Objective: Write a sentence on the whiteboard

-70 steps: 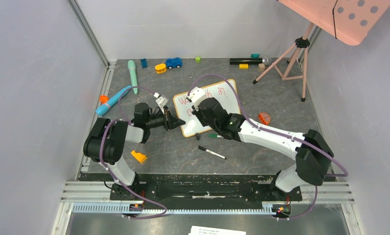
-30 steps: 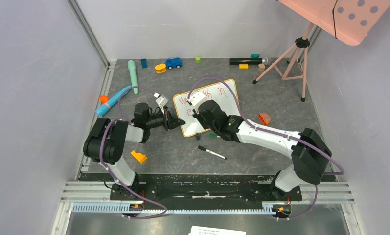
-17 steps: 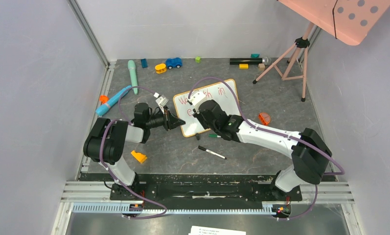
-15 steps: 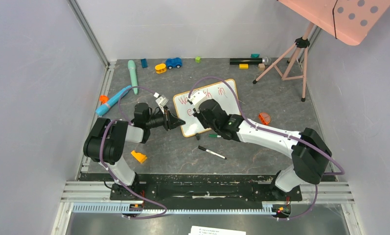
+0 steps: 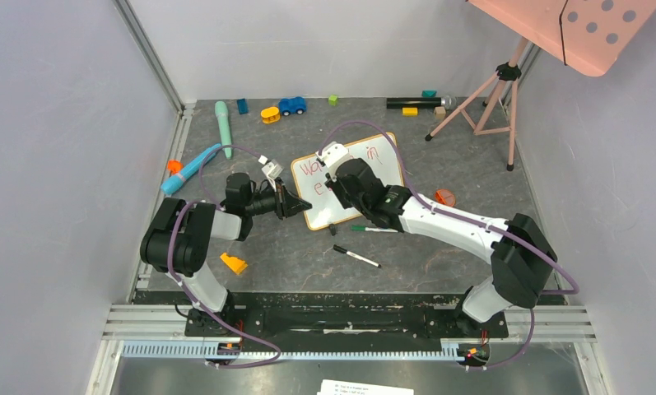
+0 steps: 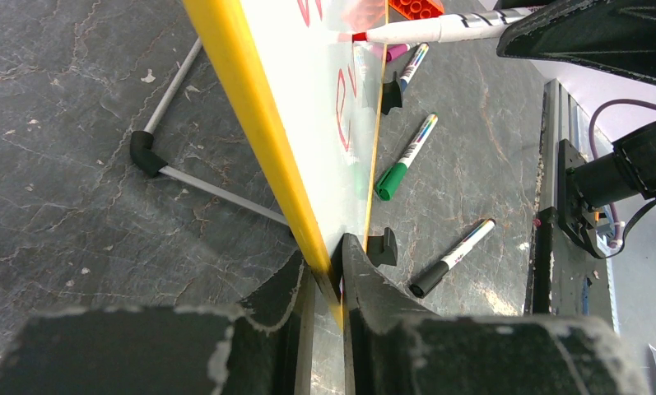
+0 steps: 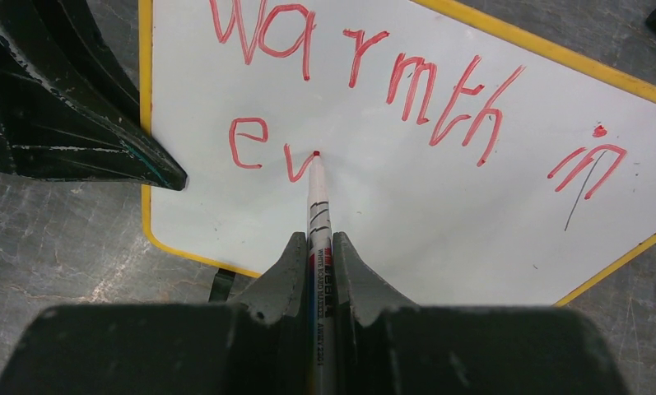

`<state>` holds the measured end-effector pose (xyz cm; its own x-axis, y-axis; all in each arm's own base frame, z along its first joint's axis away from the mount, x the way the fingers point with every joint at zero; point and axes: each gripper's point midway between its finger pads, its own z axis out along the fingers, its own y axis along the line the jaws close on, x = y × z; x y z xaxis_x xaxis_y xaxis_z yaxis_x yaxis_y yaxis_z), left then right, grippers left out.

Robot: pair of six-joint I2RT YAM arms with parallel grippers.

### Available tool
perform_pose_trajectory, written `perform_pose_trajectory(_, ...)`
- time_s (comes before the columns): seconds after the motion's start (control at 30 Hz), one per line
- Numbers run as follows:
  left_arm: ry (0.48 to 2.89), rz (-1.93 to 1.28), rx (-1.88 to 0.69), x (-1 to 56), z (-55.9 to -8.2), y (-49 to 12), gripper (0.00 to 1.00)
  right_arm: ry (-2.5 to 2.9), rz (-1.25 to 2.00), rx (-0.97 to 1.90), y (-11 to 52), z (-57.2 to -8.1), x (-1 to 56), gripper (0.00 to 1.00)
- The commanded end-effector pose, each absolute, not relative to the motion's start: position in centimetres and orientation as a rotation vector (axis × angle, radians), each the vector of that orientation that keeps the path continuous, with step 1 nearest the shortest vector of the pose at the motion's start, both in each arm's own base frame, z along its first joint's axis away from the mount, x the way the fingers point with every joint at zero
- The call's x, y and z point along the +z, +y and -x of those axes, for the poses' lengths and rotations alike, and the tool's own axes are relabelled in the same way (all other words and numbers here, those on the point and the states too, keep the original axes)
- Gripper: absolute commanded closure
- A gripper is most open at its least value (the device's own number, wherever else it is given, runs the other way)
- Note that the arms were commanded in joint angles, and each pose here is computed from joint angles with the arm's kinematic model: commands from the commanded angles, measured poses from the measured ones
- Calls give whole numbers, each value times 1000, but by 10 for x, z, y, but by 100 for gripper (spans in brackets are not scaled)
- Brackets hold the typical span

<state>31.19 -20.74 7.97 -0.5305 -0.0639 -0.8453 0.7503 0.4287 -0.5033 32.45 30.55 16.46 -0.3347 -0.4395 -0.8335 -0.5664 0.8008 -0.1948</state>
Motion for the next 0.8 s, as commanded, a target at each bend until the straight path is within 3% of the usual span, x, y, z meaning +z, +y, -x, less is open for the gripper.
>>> perform_pose_trajectory(0.0, 1804, -589, -1095, 79, -329, -201, 98, 1948, 705, 153, 305, -338, 178, 100)
perform_pose_trajectory(0.27, 1803, -589, -1092, 79, -329, -200, 98, 1872, 710, 260, 298, -318, 199, 100)
perform_pose_trajectory(0.77, 1805, -588, -1095, 79, -329, -201, 98, 1938, 672, 207, 287, -322, 182, 100)
